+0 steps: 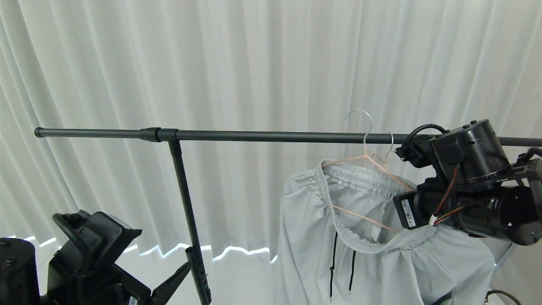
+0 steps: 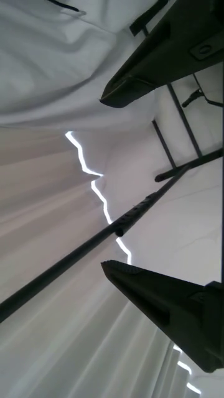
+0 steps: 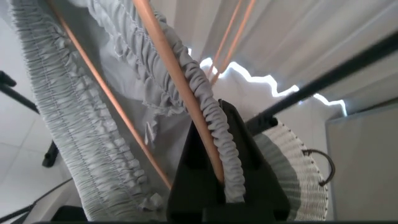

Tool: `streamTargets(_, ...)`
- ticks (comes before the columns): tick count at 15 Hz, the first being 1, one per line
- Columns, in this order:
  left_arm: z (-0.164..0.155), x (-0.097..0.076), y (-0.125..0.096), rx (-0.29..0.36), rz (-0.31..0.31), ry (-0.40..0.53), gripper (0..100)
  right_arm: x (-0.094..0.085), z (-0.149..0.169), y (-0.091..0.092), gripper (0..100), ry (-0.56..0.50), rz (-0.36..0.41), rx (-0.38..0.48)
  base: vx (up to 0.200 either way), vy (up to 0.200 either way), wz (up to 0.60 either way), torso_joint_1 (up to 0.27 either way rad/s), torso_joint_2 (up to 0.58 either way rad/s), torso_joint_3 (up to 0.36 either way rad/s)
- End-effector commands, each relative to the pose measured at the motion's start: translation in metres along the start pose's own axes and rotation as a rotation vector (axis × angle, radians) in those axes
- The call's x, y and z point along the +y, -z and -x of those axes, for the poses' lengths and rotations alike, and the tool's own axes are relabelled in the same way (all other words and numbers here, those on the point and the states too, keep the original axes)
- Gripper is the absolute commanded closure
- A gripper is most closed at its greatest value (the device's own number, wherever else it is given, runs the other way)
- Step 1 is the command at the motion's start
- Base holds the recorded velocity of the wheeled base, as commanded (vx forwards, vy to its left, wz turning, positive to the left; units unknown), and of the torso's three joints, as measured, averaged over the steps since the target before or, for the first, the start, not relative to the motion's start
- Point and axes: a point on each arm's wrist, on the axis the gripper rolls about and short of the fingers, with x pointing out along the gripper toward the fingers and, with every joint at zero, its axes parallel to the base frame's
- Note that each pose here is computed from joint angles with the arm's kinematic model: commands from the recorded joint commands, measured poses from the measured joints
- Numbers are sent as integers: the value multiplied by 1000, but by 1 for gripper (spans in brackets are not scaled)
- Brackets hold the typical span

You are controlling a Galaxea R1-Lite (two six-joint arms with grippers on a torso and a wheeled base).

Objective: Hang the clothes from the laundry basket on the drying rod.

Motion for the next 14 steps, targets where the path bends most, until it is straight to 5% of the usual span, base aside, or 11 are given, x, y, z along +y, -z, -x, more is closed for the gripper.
streamTargets(1, 0, 0, -2, -4, 1, -1, 0, 3, 0, 2, 100, -7, 10, 6, 0, 0, 0, 0, 0, 0)
streamTargets(14, 10, 4, -4, -32, -29, -104, 0, 11, -69, -8, 100, 121, 13, 95, 0, 0, 0, 0, 0, 0)
